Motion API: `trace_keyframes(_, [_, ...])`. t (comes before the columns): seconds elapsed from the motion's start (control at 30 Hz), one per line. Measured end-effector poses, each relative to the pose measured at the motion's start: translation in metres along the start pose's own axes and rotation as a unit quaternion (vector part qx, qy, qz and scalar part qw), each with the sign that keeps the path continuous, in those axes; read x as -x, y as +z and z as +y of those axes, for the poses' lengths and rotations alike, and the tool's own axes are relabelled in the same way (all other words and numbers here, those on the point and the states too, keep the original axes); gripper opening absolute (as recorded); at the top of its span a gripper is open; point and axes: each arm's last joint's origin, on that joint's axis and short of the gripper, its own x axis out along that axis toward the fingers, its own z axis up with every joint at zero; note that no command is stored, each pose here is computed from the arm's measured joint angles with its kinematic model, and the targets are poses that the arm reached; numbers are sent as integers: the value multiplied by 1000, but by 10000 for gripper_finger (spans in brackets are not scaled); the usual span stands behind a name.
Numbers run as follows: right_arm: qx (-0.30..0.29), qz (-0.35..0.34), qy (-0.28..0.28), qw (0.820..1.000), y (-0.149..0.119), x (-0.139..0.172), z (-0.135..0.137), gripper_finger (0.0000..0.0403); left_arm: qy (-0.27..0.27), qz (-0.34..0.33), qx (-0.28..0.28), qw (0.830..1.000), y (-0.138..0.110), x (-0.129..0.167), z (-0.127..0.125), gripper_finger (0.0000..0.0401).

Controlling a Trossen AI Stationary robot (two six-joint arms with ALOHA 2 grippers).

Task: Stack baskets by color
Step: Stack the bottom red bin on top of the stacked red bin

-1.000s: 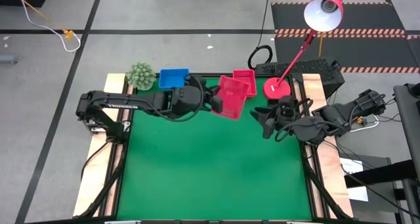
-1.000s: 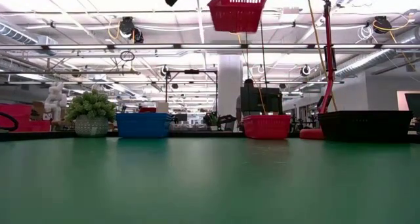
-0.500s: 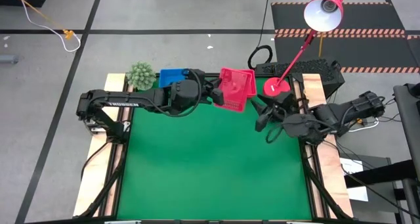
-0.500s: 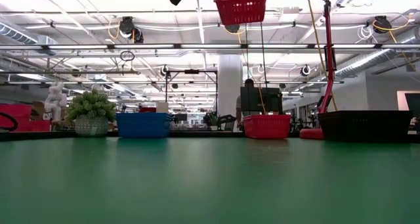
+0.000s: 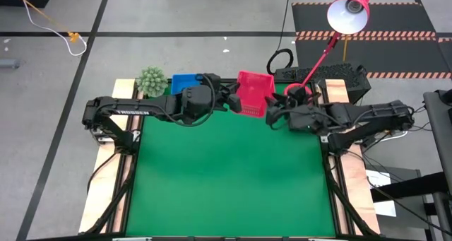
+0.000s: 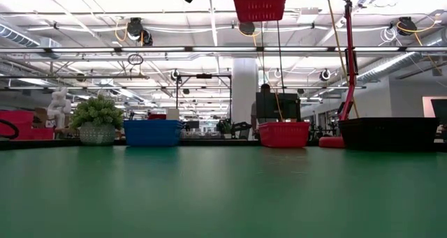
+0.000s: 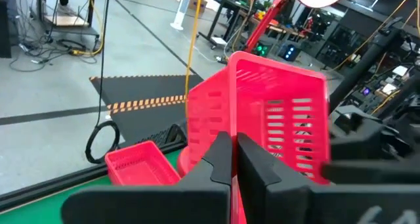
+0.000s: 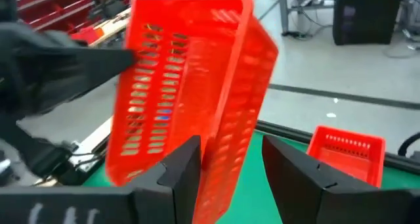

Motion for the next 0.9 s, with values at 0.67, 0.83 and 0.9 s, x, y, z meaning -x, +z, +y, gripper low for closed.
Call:
trace_keyframes(0.67, [-31, 28, -11, 999, 10, -18, -13, 16, -31, 6, -33, 999, 1, -1, -2, 50])
trace_keyframes(0.83, [-41, 19, -31, 998, 15, -25, -20, 6, -40, 7, -84, 996, 2, -2, -2, 122])
trace_keyframes(0.9, [-48, 16, -41, 998, 18, -29, -24, 6, -36, 12, -94, 995, 1, -2, 0, 161])
